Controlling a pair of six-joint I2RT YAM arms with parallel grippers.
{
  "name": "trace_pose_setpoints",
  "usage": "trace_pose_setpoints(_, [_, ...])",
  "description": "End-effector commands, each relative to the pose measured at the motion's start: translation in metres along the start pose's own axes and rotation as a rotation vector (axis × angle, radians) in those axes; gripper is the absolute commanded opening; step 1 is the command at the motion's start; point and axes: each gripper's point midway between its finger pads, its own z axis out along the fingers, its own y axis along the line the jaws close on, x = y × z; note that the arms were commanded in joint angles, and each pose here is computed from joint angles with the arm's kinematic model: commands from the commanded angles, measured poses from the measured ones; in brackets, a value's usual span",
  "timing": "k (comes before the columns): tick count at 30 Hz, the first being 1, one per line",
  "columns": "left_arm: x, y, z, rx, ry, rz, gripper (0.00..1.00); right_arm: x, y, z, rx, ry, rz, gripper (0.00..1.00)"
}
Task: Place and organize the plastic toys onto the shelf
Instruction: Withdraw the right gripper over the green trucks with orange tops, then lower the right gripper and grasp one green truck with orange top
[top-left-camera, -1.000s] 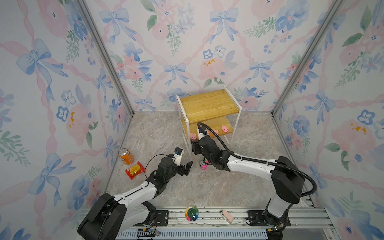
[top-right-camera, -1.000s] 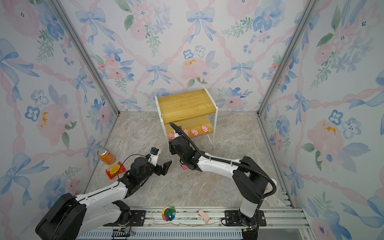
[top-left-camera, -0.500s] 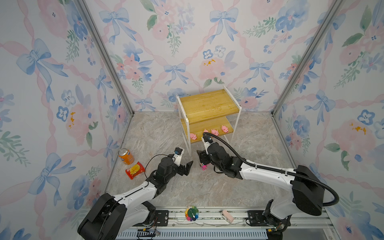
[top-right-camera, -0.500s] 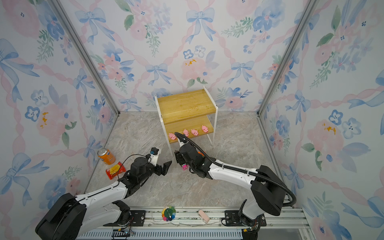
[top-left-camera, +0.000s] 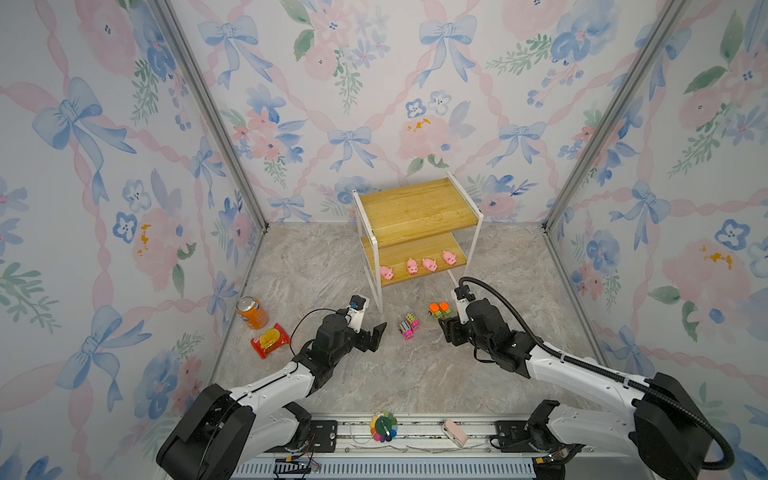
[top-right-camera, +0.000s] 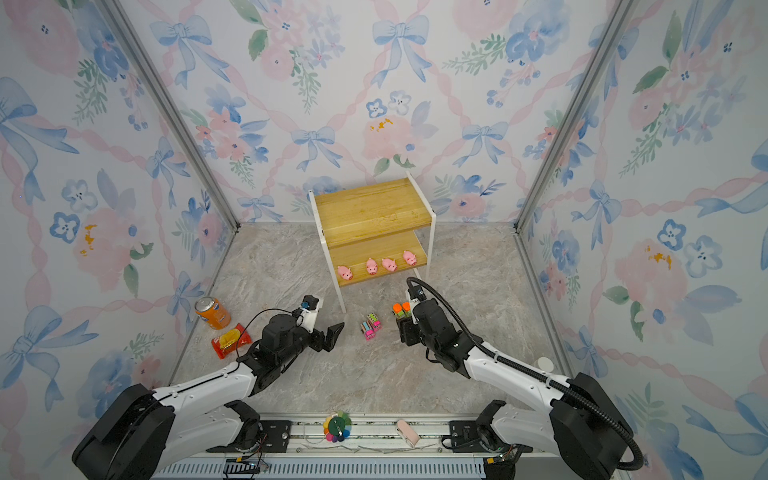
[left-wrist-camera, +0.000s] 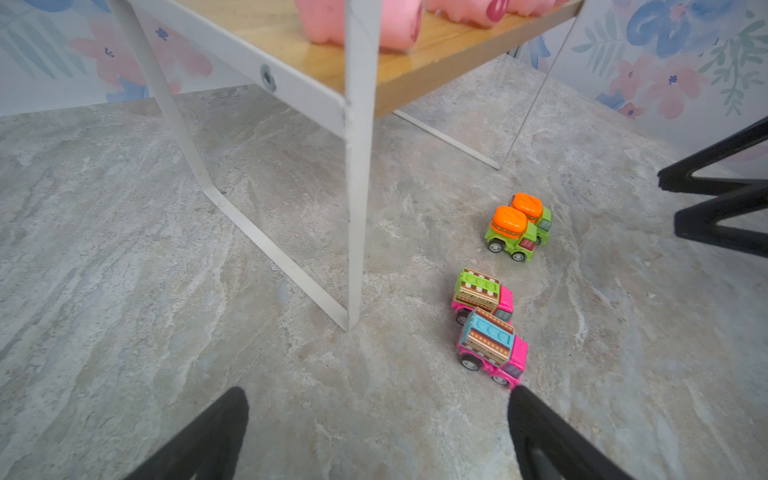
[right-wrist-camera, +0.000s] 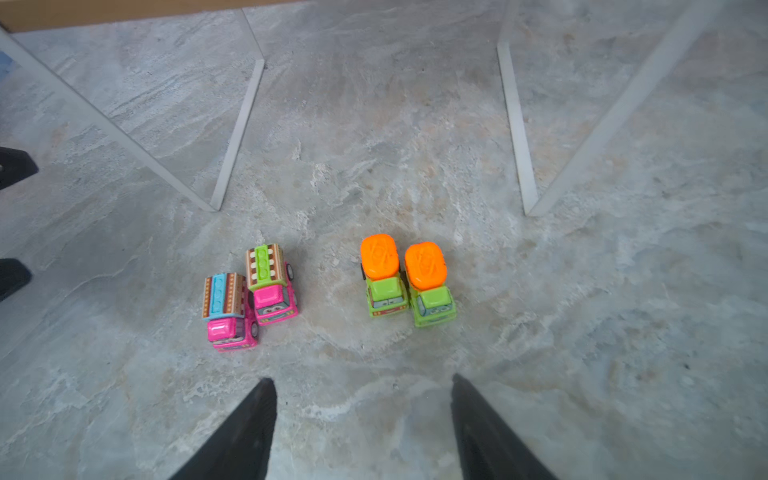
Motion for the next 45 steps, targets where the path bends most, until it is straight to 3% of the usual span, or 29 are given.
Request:
trace_pose_setpoints(1, [-0.003,-0.001,0.001,0.012,-0.006,-0.015,0.98,0.01,-0.014,0.008,0.025,0.036,0.069,0.67])
trace_pose_setpoints(15, [-0.005,0.0,0.003,0.001,-0.008,-0.027,0.98,0.013,-0.052,0.037,0.192,0.067,0.015,0.57])
trace_pose_setpoints(26, [-0.007,-0.003,0.005,0.008,-0.006,-0.027,0.98,0.003,-0.032,0.063,0.06,0.098,-0.06,0.52])
trace_pose_setpoints(45, [-0.011,-0.004,0.002,0.004,-0.021,-0.034,0.98,0.011,-0.037,0.087,0.043,0.199,-0.112,0.47])
